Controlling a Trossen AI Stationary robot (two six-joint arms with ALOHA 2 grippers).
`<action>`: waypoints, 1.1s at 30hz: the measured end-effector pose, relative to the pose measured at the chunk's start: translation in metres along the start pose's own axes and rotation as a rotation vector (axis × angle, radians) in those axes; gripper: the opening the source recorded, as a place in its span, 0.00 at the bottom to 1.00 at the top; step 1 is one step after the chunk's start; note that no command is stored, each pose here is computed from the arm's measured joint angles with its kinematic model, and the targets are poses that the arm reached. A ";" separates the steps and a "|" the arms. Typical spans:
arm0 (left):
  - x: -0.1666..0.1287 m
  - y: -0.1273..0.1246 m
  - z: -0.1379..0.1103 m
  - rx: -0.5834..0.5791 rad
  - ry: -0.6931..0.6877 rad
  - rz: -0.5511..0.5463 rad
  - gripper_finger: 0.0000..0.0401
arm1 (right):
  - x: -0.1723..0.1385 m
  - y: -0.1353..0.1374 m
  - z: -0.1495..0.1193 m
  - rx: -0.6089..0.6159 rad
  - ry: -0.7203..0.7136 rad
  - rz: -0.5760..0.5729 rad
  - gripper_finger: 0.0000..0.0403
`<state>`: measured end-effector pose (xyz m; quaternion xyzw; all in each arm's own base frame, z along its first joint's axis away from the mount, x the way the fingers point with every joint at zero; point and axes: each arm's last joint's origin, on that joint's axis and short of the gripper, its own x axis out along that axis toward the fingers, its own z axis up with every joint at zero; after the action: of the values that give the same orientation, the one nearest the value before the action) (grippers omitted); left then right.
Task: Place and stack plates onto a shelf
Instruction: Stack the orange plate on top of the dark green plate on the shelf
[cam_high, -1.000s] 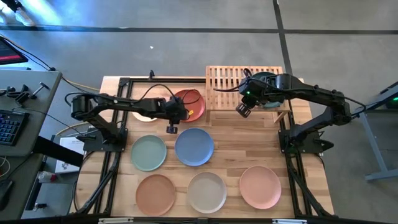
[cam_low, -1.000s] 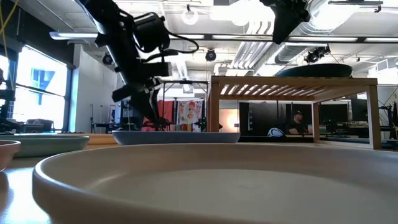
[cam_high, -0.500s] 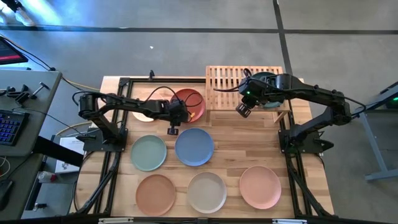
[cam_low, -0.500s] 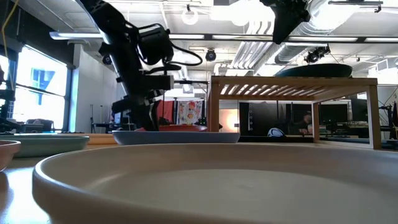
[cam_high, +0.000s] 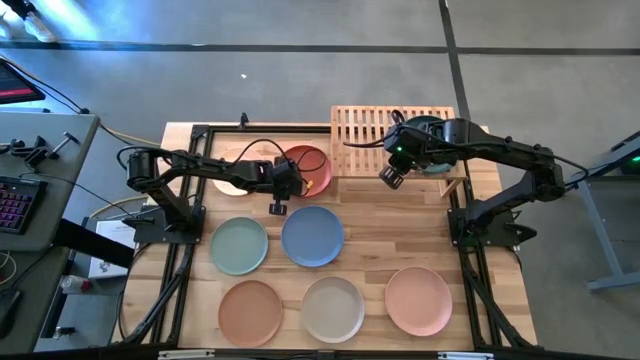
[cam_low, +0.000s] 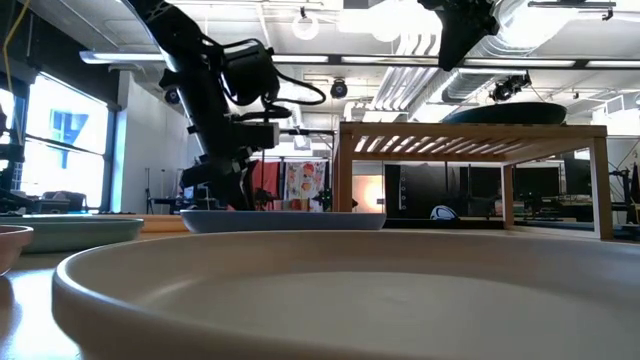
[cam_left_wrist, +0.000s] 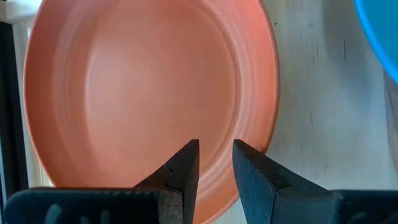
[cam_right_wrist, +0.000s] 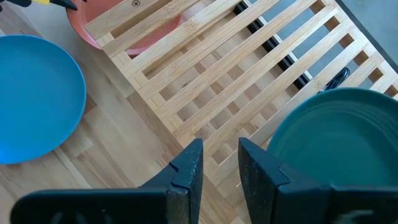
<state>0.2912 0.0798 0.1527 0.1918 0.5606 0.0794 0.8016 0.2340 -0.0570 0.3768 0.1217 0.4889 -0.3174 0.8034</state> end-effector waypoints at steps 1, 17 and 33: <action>0.000 0.000 0.000 0.001 -0.001 0.001 0.22 | 0.000 0.000 0.000 0.000 0.000 0.000 0.19; -0.011 0.009 0.012 0.012 0.009 -0.008 0.22 | 0.000 0.000 0.000 0.000 -0.001 -0.003 0.19; -0.011 0.005 0.008 0.023 0.035 -0.059 0.22 | 0.000 0.000 0.000 0.000 0.001 0.002 0.19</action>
<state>0.2952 0.0785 0.1669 0.1831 0.5807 0.0524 0.7915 0.2340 -0.0569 0.3767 0.1223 0.4891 -0.3168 0.8034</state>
